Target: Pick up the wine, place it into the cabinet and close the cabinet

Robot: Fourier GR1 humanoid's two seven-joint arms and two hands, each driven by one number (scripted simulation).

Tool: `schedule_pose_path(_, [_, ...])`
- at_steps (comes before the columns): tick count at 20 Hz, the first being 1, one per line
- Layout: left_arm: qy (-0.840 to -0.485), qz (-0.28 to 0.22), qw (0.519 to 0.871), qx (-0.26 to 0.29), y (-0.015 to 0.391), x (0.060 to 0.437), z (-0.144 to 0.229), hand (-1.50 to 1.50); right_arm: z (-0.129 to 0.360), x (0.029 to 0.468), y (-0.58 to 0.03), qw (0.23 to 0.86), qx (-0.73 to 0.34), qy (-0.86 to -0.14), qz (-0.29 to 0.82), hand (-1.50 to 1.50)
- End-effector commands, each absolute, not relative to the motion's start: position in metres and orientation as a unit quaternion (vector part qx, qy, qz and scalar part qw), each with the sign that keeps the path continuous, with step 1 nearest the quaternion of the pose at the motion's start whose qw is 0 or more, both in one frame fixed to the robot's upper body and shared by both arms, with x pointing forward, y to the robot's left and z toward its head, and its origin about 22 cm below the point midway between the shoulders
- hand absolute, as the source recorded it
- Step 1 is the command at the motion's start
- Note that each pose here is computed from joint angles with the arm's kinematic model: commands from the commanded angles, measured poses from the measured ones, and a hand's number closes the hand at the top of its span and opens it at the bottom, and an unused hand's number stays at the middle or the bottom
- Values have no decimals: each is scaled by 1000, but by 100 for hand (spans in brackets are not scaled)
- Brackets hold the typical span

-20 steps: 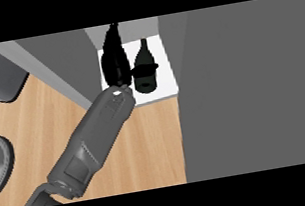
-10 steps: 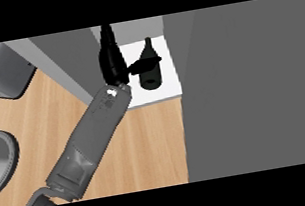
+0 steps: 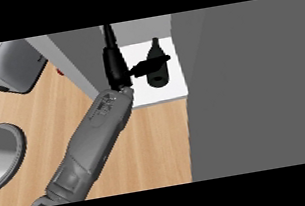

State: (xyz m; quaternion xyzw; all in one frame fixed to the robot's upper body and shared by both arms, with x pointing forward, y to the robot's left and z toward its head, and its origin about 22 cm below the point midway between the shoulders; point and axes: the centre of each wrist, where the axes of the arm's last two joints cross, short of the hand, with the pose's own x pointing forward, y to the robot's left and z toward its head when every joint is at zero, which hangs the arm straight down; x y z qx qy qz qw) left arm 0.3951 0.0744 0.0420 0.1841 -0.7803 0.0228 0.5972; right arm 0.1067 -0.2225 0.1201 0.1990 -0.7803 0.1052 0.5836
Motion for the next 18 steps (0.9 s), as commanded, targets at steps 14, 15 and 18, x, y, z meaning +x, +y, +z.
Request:
schedule_pose_path(14, [-810, 22, 586, 22, 77, 325, 30, -150, 161, 89, -223, 563, 170, -803, 98, -150])
schedule_pose_path(15, [-810, 27, 586, 19, 74, 324, 36, -150, 164, 92, -220, 564, 168, -803, 91, -150])
schedule_pose_path(18, [-811, 29, 584, 5, 85, 305, 43, -150, 163, 90, -221, 573, 161, -798, 95, -150])
